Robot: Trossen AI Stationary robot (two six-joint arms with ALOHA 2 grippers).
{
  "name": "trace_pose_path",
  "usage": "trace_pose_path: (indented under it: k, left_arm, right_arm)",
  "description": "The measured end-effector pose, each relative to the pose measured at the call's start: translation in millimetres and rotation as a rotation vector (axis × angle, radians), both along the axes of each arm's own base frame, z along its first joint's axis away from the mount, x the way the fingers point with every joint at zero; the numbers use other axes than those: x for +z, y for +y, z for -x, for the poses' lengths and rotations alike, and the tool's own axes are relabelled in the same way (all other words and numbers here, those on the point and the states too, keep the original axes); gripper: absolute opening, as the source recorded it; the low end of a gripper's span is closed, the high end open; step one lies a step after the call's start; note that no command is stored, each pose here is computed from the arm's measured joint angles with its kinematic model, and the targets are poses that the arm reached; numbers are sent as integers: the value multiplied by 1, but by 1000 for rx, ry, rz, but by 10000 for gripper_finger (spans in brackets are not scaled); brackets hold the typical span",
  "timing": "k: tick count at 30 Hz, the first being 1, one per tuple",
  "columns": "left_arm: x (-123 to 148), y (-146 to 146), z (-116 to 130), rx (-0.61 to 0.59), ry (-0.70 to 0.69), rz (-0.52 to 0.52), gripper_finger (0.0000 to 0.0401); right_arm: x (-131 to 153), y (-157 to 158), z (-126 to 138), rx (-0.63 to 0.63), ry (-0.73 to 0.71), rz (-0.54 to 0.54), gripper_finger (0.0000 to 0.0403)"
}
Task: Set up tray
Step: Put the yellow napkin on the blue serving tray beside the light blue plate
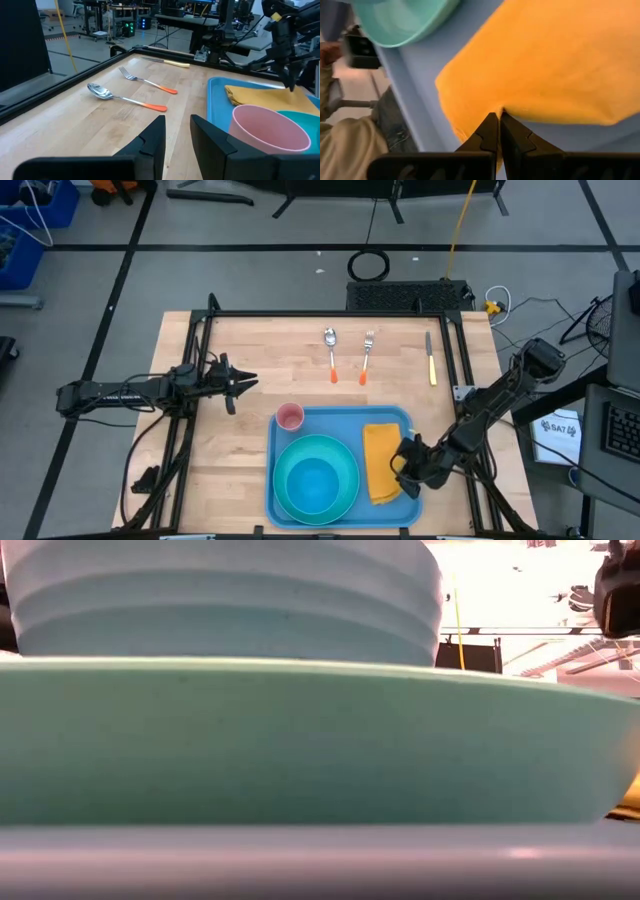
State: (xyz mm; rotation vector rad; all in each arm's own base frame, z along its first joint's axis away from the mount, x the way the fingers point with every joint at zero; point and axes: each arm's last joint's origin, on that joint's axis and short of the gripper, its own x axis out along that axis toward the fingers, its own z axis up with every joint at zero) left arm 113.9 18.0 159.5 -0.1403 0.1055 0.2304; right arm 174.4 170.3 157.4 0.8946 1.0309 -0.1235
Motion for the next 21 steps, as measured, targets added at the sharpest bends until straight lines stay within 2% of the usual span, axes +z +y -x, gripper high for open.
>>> trace_pose_path:
  k: [6, 13, 21]
  left_arm:
    - [0, 0, 0, 0, 0, 0, 93]
    - [0, 0, 0, 0, 0, 0, 93]
    - [0, 0, 0, 0, 0, 0, 93]
  right_arm:
    - [-1, -6, -5, 9, 8, 12, 0]
    - [3, -1, -7, 43, -16, -60, 0]
    - [3, 0, -6, 36, -13, -72, 2]
